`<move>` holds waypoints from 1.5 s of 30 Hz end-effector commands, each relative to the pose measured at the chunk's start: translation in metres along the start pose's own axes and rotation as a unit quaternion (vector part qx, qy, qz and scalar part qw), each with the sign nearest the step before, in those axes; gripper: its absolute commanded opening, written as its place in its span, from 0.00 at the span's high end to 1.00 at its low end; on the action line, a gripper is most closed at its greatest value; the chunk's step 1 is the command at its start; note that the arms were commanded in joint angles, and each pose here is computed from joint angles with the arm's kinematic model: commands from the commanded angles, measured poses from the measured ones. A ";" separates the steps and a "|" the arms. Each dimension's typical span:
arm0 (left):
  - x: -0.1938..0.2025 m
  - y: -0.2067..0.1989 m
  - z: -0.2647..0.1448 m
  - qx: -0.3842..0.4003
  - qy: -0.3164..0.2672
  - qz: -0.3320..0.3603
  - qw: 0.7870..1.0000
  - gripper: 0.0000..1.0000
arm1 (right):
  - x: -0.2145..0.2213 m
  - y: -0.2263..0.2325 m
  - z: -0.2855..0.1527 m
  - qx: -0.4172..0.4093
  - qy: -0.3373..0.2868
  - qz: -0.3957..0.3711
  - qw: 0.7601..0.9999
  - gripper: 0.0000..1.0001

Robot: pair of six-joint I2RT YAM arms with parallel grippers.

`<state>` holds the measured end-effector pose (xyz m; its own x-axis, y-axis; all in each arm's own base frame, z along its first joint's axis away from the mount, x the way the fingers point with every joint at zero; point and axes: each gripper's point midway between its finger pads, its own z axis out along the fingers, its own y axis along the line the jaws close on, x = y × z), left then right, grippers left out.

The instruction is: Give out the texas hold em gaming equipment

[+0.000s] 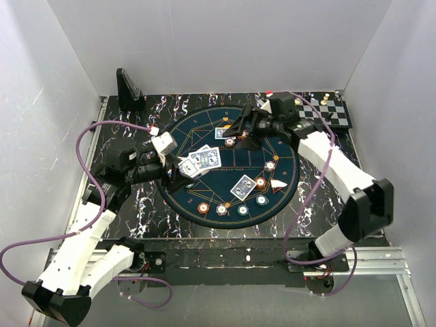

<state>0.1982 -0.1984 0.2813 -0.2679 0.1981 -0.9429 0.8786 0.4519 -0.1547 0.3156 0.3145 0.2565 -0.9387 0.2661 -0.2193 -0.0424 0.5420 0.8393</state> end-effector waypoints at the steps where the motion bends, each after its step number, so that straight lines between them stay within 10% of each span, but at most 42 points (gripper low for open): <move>1: -0.009 -0.003 -0.003 0.005 -0.016 0.016 1.000 1.00 | 0.008 -0.018 -0.041 0.017 -0.031 -0.002 0.999 0.15; 12: -0.009 -0.002 0.000 0.009 -0.016 0.010 1.000 1.00 | 0.040 0.055 -0.075 -0.105 -0.027 -0.091 0.990 0.11; 32: -0.010 -0.002 0.000 0.009 -0.018 0.011 1.000 1.00 | 0.097 0.065 -0.027 -0.068 0.055 -0.150 0.985 0.09; 45: -0.012 -0.002 0.000 0.010 -0.021 0.011 1.000 1.00 | 0.093 0.057 -0.033 -0.038 0.041 -0.139 0.989 0.37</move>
<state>0.1989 -0.2000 0.2795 -0.2790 0.1975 -0.9398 0.8789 0.4468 -0.1670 0.2124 0.3496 0.2851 -0.9285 0.0216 -0.3708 -0.3087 0.5100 0.8028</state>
